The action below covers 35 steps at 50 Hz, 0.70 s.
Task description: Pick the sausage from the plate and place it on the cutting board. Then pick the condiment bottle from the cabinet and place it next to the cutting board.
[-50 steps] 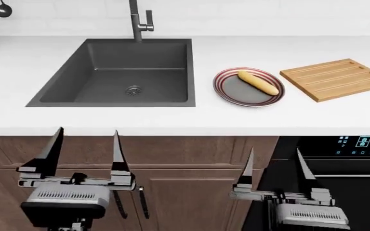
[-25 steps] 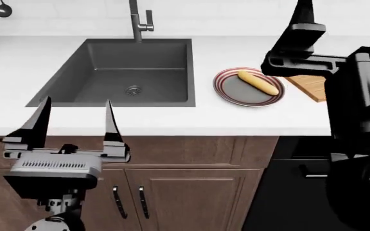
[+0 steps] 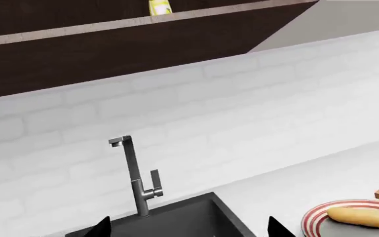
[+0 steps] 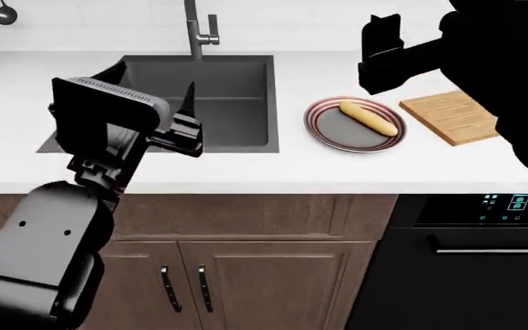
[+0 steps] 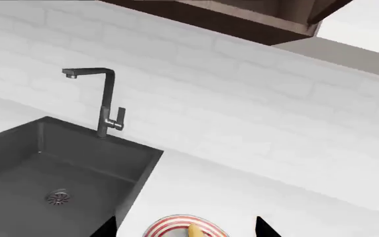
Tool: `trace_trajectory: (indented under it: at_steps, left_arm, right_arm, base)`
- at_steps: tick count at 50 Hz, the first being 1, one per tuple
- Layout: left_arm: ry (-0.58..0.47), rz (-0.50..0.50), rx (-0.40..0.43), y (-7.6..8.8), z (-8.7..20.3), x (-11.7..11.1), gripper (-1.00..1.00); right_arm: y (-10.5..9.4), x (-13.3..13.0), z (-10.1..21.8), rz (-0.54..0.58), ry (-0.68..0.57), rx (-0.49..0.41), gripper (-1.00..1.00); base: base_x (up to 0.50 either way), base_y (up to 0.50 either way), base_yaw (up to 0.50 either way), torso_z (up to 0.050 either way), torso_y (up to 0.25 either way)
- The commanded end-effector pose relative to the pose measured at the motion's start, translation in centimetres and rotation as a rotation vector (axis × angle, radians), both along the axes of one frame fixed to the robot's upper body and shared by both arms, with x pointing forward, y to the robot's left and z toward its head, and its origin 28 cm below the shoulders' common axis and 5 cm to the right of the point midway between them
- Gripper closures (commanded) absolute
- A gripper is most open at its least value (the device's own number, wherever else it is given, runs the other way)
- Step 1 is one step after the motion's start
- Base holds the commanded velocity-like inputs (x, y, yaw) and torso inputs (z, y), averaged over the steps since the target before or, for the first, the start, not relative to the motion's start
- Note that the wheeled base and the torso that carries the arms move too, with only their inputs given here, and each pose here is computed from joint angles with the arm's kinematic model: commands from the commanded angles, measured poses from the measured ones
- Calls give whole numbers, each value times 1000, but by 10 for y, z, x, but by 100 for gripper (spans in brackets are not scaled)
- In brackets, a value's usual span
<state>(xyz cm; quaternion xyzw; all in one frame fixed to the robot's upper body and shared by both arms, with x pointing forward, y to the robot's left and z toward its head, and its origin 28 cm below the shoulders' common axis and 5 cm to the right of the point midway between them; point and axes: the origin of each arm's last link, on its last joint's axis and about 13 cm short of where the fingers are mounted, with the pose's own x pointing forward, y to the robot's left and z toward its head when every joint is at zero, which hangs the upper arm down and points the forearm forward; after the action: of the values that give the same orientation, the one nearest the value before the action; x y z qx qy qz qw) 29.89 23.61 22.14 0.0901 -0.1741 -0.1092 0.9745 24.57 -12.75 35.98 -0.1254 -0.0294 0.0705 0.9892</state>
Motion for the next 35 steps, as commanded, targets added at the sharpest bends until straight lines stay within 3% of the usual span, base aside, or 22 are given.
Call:
trace_trajectory:
  at_steps: [1, 13, 19, 26, 35]
  left_arm:
    - [78, -20, 56, 8, 35, 18, -100]
    - [66, -37, 77, 26, 79, 31, -100]
    - [59, -40, 89, 25, 80, 31, -100]
    - [59, -38, 87, 25, 79, 29, -100]
    - [43, -51, 91, 23, 83, 23, -100]
  right_arm:
    - [-17, 14, 33, 18, 182, -60, -100]
    - [-37, 14, 46, 68, 262, -60, -100]
    - [-35, 18, 46, 53, 249, -57, -100]
    - [-31, 21, 41, 52, 261, -136, -100]
    - [-29, 21, 41, 65, 246, -136, -100]
  base:
    - [0, 0, 0, 0, 0]
    - [0, 0, 0, 0, 0]
    - [0, -285, 0, 0, 0]
    - [0, 0, 0, 0, 0]
    - [123, 20, 0, 0, 0]
